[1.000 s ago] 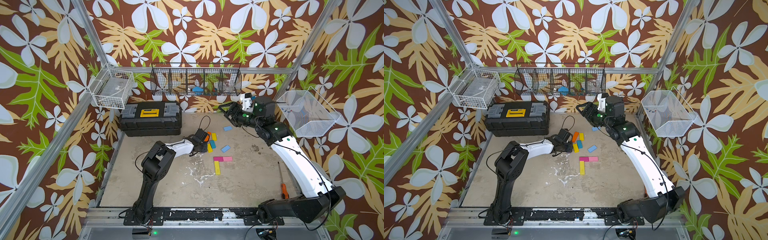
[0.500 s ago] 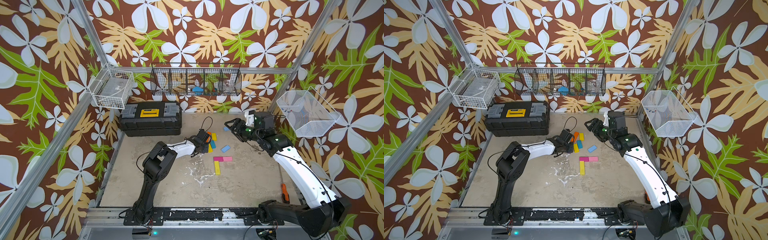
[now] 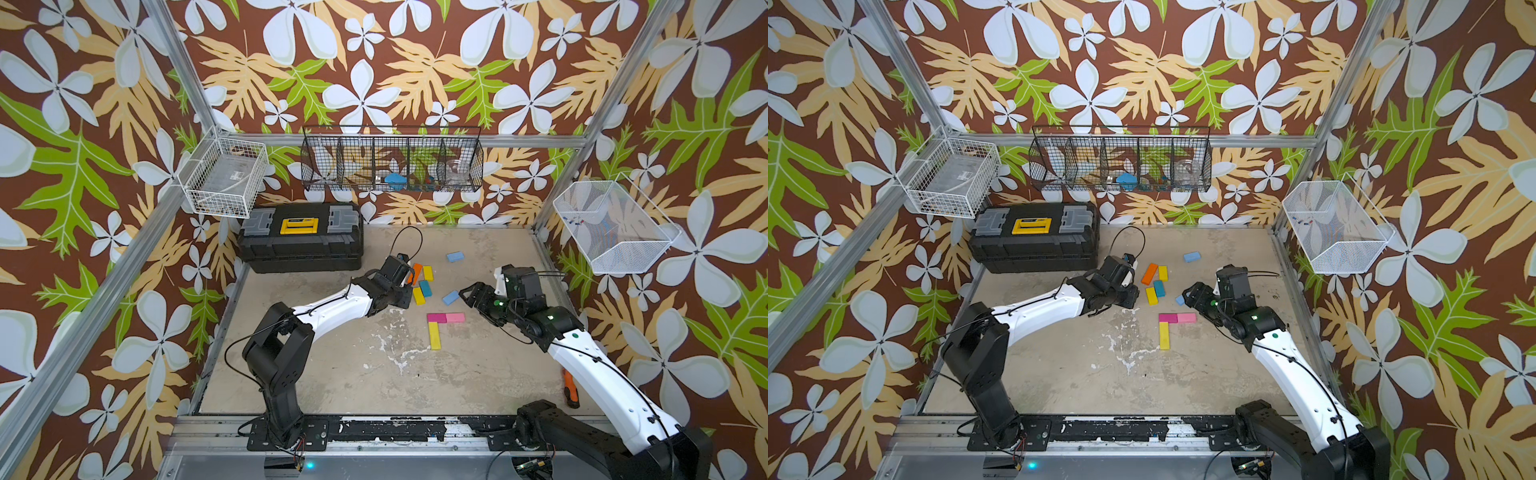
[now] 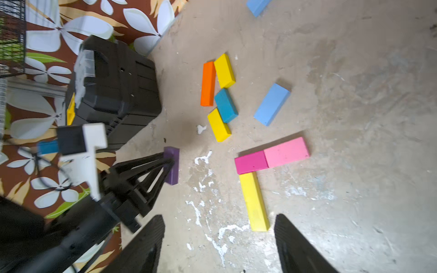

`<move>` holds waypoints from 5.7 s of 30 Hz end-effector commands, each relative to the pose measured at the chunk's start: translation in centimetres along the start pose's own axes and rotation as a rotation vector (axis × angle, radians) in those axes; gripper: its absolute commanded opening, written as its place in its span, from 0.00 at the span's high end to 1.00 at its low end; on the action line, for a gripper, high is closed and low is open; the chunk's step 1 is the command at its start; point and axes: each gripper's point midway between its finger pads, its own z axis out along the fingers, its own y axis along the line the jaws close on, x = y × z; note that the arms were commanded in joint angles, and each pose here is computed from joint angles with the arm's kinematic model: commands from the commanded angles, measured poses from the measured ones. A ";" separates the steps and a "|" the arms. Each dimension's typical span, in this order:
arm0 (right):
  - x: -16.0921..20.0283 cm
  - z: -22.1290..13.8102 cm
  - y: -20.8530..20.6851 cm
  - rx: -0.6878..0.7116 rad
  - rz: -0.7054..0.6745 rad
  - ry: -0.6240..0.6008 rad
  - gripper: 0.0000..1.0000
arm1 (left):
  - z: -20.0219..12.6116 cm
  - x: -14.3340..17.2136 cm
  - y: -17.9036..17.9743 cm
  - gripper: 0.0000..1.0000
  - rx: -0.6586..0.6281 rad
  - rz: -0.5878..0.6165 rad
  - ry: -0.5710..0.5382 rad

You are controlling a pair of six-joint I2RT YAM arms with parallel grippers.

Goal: Assemble the letter c with building blocks
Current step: Pick up the building block from the center of the board, then place the building block at the center of the board, then assemble the building block at the center of the board.

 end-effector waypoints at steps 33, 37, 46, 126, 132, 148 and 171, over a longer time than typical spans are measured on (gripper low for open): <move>3.8 1.1 -15.4 0.281 0.164 0.015 0.25 | 1.9 12.5 -17.3 1.00 0.298 0.571 0.149; 3.8 0.9 -15.5 0.291 0.157 0.015 0.25 | 2.4 13.2 -17.4 1.00 0.303 0.574 0.159; 4.0 0.7 -15.7 0.296 0.157 0.008 0.25 | 2.9 14.1 -16.9 0.71 0.295 0.574 0.168; 18.7 7.7 -6.7 0.355 -0.538 0.386 0.47 | -11.1 -2.2 11.2 0.00 0.022 -0.391 -0.385; 18.0 8.1 -6.1 0.364 -0.541 0.356 0.48 | -11.1 -2.1 11.1 0.00 0.027 -0.394 -0.385; 16.6 7.9 -7.2 0.399 -0.485 0.310 0.48 | -11.2 -2.0 11.1 0.00 0.029 -0.392 -0.385; 16.3 8.6 -7.5 0.427 -0.487 0.308 0.45 | -11.2 -2.0 11.1 0.00 0.028 -0.389 -0.384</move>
